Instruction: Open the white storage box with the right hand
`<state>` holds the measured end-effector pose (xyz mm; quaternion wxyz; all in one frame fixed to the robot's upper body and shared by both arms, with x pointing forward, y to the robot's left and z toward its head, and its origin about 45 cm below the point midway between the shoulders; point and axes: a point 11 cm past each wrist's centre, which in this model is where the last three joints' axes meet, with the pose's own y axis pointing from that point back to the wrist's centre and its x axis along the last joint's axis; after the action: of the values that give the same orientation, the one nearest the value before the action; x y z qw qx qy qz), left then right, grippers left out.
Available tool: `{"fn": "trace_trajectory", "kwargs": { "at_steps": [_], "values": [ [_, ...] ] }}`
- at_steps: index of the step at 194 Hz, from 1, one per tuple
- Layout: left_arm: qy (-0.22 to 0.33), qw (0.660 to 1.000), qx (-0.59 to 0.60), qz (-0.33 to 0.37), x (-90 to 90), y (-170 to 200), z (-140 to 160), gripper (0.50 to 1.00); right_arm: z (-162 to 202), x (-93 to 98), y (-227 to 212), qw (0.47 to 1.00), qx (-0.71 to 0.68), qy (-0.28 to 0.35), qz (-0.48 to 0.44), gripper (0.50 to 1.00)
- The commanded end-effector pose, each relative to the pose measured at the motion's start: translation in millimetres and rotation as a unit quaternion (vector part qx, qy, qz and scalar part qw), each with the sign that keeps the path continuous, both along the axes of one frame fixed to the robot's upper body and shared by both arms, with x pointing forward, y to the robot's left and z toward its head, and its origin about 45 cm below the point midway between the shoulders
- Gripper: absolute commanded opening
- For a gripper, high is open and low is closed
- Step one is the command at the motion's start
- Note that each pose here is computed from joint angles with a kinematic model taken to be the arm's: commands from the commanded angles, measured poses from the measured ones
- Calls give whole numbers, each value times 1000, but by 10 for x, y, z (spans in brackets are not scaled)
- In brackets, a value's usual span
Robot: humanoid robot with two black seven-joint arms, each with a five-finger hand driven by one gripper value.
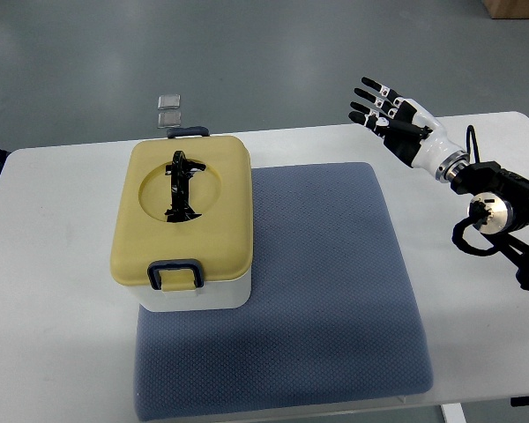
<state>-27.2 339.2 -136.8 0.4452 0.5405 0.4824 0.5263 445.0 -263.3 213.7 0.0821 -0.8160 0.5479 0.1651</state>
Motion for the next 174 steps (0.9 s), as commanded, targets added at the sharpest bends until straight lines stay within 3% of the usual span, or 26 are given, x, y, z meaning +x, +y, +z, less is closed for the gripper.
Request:
{"fn": "trace_trajectory", "kwargs": {
  "at_steps": [1, 174],
  "values": [
    [0, 1000, 0, 0, -4, 0, 0, 1000, 6, 1, -17, 1000, 0, 0, -1, 930],
    [0, 1000, 0, 0, 5, 0, 0, 1000, 229, 111, -180, 999, 5, -37, -26, 928]
  ]
}}
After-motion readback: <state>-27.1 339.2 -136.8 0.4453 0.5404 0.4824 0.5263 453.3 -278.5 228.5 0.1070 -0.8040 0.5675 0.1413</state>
